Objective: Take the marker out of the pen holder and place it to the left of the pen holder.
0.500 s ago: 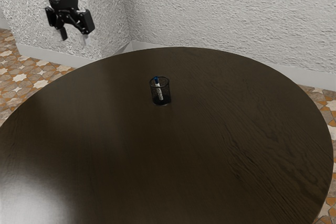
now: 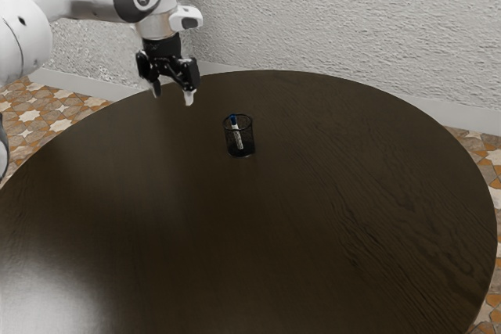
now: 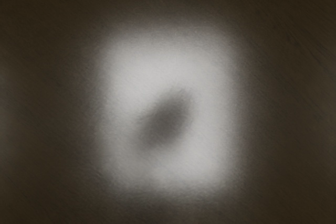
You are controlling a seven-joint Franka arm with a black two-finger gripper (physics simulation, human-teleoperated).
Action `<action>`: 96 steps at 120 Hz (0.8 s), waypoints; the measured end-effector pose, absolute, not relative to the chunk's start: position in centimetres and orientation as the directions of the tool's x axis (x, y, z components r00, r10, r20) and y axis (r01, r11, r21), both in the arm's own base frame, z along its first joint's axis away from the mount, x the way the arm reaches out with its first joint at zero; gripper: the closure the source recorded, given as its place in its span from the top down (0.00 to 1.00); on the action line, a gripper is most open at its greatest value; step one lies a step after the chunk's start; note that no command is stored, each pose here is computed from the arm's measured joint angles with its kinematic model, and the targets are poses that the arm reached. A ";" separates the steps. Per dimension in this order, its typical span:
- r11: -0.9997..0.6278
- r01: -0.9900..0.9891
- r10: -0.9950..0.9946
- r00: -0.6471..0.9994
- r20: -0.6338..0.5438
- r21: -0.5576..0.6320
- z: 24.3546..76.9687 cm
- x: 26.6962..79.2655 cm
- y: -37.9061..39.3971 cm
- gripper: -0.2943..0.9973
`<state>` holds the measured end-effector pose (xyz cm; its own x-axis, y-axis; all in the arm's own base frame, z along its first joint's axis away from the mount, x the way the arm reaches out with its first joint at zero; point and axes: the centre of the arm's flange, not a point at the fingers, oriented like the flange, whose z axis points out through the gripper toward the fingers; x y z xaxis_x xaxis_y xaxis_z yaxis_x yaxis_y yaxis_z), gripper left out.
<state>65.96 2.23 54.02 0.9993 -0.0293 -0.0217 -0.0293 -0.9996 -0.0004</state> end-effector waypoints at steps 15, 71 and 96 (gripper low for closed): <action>-1.000 -0.026 -0.026 1.000 -0.009 0.001 49.5 68.6 1.2 0.75; -0.998 -0.020 -0.006 0.974 0.228 0.059 42.5 78.1 0.6 0.75; -0.998 0.002 0.019 0.968 0.250 0.070 40.1 79.8 2.4 0.75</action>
<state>79.80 2.41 40.09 0.9681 0.0192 0.2499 0.0017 -0.9975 0.0703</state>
